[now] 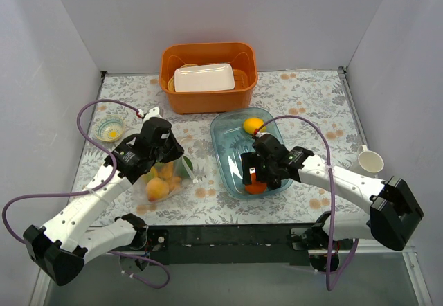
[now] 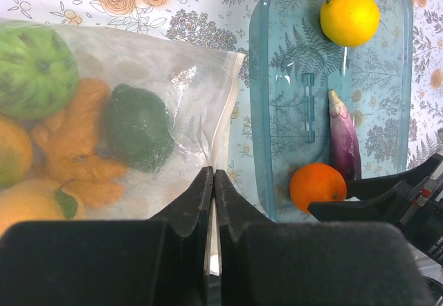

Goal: Place the food in the zip-top bag and seal the zipper
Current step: Pick up the fake fruit from the bin.

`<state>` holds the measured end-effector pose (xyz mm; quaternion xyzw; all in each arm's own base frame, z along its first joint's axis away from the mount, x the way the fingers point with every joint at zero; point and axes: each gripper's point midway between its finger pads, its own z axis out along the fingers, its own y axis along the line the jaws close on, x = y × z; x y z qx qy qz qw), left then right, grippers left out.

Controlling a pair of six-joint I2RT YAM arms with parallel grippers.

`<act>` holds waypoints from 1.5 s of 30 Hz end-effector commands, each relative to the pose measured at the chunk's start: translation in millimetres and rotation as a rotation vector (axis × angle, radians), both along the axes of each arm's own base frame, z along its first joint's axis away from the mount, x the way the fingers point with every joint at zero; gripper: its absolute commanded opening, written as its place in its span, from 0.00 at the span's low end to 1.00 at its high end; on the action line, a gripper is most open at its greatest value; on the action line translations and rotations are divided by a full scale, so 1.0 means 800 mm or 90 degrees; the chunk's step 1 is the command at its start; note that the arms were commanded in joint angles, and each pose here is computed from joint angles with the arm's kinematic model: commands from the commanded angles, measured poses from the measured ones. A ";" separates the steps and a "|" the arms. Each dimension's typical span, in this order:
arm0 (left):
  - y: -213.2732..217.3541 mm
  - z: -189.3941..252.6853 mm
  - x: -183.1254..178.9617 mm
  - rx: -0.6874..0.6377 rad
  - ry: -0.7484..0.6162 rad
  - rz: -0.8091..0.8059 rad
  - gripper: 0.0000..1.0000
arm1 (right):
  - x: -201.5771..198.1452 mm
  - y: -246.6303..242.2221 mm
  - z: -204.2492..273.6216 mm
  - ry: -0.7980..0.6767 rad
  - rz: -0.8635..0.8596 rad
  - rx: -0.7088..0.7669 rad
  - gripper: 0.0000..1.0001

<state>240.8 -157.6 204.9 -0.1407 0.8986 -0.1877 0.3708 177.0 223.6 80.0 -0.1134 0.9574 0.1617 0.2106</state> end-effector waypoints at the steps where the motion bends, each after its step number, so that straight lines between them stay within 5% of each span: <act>1: -0.004 0.009 0.001 -0.010 -0.014 -0.009 0.00 | 0.006 0.007 0.012 -0.006 0.019 -0.004 0.98; 19: -0.007 0.010 0.002 -0.013 -0.013 -0.014 0.00 | 0.000 0.008 -0.002 0.009 0.041 -0.045 0.97; 31: -0.004 0.006 -0.002 -0.014 -0.010 -0.010 0.00 | -0.003 0.002 -0.013 0.011 0.038 -0.058 0.75; 45: -0.003 0.005 0.000 -0.006 -0.009 -0.007 0.00 | 0.000 0.017 0.011 -0.018 0.041 -0.004 0.68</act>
